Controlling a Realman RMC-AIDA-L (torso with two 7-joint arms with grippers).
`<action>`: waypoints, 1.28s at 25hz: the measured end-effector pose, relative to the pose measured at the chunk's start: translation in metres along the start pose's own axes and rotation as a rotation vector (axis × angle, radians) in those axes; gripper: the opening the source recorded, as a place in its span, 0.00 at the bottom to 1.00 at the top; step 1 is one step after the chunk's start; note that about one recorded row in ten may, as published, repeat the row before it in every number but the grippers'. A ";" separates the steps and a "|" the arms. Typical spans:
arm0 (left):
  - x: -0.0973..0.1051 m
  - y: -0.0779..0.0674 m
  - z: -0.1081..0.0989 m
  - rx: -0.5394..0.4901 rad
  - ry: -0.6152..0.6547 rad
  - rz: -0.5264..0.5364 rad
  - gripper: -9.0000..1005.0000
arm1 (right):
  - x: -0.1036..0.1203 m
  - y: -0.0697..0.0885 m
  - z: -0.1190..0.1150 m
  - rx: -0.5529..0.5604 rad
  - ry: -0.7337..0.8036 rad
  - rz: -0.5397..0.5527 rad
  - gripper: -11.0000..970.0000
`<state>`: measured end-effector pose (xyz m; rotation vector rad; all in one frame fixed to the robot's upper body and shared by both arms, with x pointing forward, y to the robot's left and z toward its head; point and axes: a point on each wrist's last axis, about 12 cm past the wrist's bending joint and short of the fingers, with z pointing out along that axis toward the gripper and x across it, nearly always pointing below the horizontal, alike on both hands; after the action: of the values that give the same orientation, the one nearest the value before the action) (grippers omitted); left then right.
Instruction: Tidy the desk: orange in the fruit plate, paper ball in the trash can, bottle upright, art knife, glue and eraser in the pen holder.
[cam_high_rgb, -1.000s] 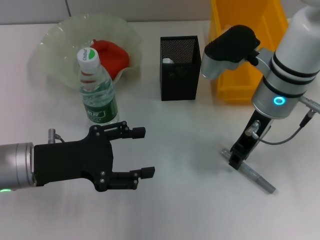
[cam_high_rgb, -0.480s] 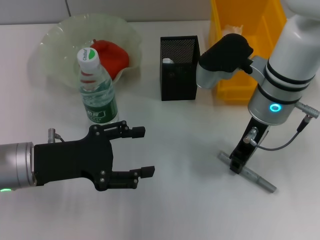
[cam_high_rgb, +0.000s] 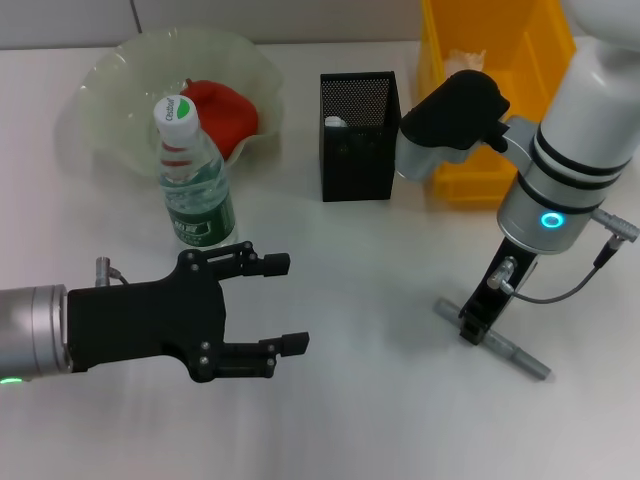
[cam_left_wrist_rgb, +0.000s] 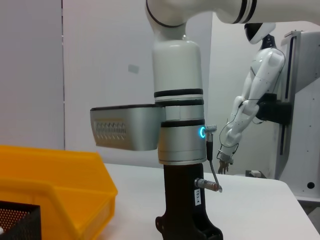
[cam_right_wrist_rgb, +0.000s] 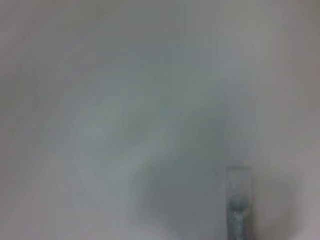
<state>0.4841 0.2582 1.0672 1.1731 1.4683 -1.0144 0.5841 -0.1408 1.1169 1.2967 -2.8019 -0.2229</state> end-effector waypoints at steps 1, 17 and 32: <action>0.000 0.000 0.000 0.000 0.000 0.000 0.81 | 0.000 0.000 0.000 0.000 0.000 0.000 0.17; 0.000 0.001 -0.001 -0.006 -0.003 0.000 0.81 | 0.031 -0.005 -0.047 -0.035 -0.425 0.005 0.16; 0.001 0.000 0.001 -0.005 -0.002 -0.001 0.81 | 0.087 -0.061 -0.036 -0.259 -1.349 0.082 0.15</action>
<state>0.4838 0.2575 1.0664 1.1674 1.4691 -1.0120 0.5774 -0.2495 1.1423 1.1581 -3.4559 -2.0301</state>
